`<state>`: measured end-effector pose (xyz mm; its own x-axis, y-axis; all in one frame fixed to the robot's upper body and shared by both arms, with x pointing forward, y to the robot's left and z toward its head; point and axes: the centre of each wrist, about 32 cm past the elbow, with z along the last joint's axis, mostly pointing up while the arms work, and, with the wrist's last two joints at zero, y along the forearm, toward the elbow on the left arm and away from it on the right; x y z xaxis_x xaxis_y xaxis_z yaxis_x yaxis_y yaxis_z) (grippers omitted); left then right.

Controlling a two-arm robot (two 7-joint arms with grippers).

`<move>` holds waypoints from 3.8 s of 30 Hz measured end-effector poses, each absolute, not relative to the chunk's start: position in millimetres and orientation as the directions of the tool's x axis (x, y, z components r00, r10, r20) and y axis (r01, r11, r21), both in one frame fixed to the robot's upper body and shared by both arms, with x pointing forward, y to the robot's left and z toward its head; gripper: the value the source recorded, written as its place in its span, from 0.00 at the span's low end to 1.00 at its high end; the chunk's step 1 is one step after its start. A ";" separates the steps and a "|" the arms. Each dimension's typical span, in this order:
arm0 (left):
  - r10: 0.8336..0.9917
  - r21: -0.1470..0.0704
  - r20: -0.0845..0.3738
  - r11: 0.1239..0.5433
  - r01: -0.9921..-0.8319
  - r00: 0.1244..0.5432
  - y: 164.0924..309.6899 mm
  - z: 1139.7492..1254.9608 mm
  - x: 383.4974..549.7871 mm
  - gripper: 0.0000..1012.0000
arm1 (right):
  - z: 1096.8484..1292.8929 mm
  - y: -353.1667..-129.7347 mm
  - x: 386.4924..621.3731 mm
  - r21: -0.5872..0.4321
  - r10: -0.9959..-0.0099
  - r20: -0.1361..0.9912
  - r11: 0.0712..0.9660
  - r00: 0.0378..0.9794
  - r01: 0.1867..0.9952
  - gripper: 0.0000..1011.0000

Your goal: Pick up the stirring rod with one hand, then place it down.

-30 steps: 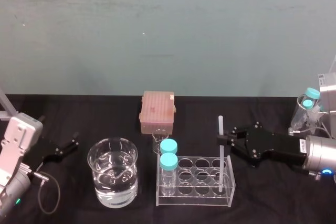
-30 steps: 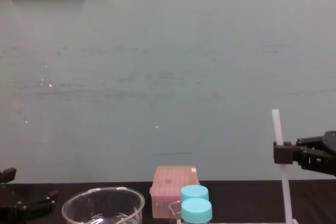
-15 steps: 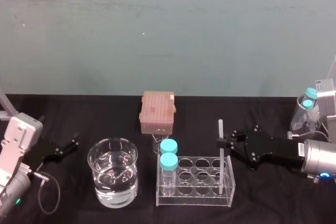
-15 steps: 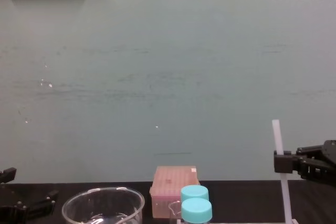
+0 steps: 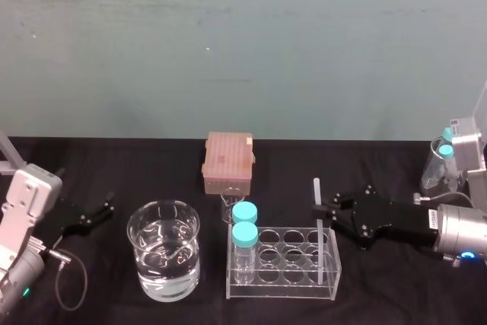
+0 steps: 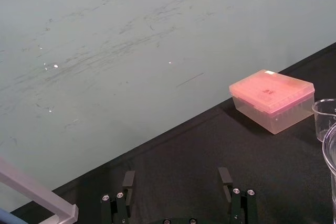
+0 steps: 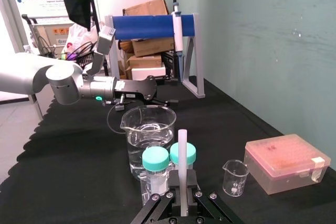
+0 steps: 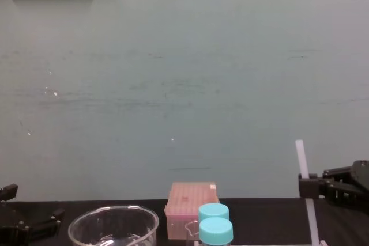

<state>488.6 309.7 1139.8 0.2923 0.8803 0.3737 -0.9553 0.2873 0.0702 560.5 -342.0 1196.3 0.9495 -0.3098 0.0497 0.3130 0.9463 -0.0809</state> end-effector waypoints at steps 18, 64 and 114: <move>0.880 0.070 0.374 0.287 -0.955 0.292 309.7 1139.7 488.6 0.99 | 1195.2 -340.8 561.5 -0.094 -0.310 0.035 0.945 0.950 0.312 0.07; 0.880 0.070 0.374 0.287 -0.955 0.292 309.7 1139.8 488.6 0.99 | 1195.8 -341.1 561.3 -0.093 -0.311 0.037 0.945 0.950 0.313 0.99; 0.880 0.070 0.374 0.287 -0.955 0.292 309.7 1139.8 488.6 0.99 | 1371.2 -294.5 576.0 0.188 -0.696 0.194 0.718 0.691 0.670 0.99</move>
<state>488.6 309.7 1139.8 0.2922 0.8803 0.3737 -0.9553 0.2873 0.0703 576.0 -294.5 1371.2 0.6912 -0.6962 0.1940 0.6702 0.7179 0.1884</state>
